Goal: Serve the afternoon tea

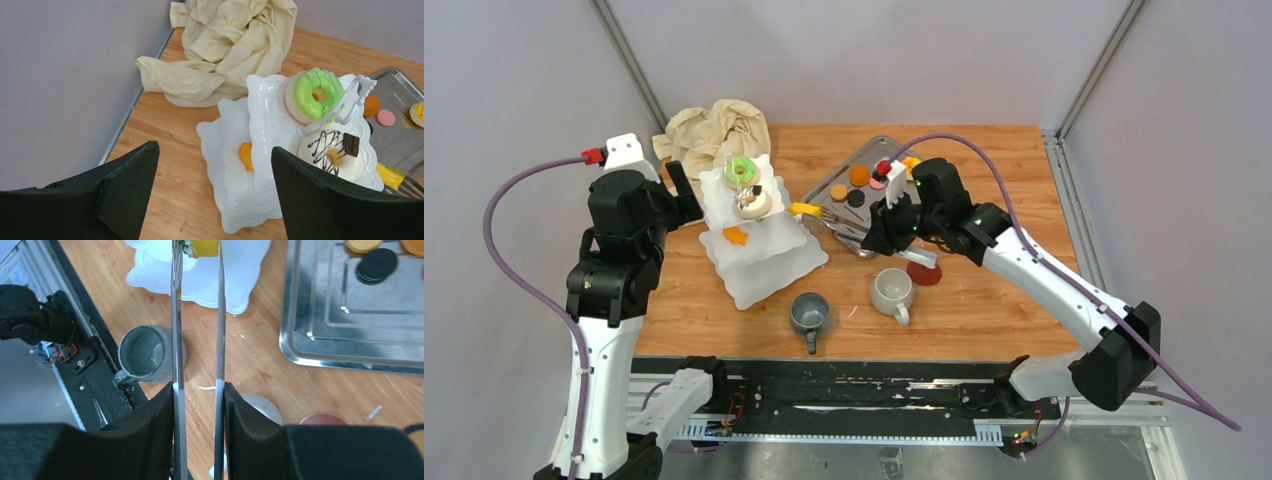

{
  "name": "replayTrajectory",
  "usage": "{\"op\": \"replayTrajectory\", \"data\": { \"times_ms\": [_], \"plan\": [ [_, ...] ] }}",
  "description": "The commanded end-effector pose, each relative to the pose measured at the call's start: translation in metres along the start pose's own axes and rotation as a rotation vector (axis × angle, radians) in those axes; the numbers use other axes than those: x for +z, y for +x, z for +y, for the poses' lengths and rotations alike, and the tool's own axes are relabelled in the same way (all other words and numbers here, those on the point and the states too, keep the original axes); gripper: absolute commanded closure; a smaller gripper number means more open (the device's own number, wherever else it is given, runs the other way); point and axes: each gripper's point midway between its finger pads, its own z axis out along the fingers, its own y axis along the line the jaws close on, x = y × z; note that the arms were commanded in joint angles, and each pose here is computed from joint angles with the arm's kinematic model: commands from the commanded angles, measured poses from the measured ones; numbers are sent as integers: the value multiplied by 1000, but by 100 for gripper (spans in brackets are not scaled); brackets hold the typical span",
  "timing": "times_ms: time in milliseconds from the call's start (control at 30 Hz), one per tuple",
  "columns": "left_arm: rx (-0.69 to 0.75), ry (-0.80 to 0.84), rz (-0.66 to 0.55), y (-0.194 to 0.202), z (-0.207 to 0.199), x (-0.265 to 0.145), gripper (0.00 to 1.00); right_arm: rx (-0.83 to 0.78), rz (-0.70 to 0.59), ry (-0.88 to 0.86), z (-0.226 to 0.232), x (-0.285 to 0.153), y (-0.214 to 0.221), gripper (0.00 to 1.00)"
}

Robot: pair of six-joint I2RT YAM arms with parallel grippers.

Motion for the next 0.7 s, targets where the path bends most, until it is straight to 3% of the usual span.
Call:
{"op": "replayTrajectory", "data": {
  "times_ms": [0,367,667],
  "plan": [
    [-23,15,-44,-11,-2,-5,13,-95,-11,-132,33,8,-16,85],
    [-13,6,-45,-11,0,-5,13,-176,22,-224,69,48,-31,84],
    [-3,-5,-40,-9,1,-3,13,-169,80,-202,63,70,-18,78]
  ]
}}
